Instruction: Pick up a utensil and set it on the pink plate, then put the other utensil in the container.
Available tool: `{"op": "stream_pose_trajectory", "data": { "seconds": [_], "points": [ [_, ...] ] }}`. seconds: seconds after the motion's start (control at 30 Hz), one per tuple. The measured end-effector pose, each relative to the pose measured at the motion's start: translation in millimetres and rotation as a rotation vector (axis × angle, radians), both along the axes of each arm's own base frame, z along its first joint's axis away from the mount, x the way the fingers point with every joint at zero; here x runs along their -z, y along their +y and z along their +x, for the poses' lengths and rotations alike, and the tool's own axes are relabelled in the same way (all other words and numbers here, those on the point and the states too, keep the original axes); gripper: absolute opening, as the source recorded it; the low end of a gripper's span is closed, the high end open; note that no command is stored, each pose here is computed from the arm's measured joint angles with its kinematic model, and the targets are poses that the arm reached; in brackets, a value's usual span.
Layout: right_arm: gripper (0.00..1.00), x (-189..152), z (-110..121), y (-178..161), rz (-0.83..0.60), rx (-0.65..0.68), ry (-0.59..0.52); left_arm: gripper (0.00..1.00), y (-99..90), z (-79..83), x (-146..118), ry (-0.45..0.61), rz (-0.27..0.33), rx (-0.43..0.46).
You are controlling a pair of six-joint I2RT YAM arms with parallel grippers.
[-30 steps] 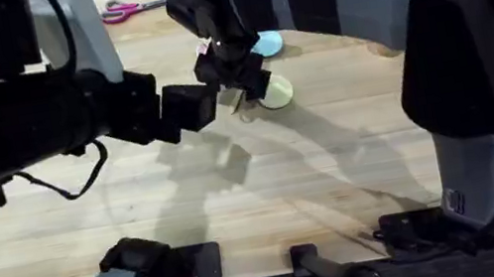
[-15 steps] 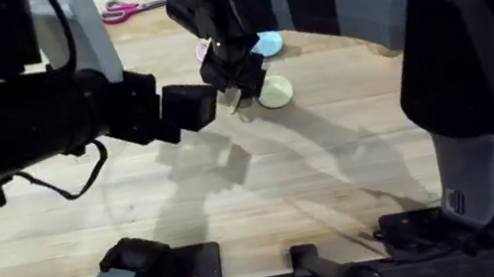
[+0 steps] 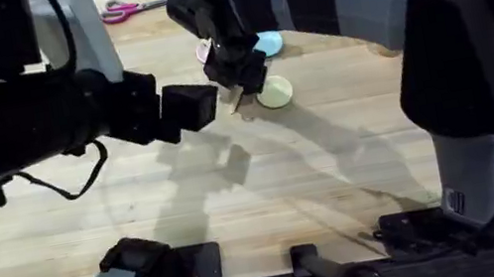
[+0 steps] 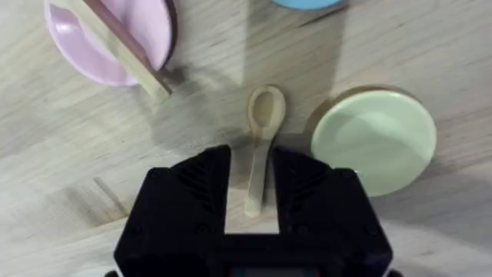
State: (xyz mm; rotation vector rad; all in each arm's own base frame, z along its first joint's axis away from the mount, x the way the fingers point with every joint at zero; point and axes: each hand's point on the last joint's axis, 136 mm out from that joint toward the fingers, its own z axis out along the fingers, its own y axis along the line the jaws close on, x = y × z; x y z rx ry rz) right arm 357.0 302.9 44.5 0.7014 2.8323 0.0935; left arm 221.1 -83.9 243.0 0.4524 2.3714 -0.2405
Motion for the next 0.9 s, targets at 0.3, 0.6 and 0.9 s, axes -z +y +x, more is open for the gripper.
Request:
{"op": "stream_pose_trajectory", "data": {
  "seconds": [0.3,0.6,0.9],
  "points": [
    [0.363,2.5,1.3,-1.0,-0.01,0.002,-0.003,0.993,0.1,0.0,0.0,0.0,0.0,0.0],
    [0.101,3.1,-0.1,-3.7,-0.026,0.001,-0.001,0.994,0.0,0.0,0.0,0.0,0.0,0.0],
    [0.036,2.8,1.0,-4.6,-0.032,0.001,-0.006,0.994,0.0,0.0,0.0,0.0,0.0,0.0]
  ]
}}
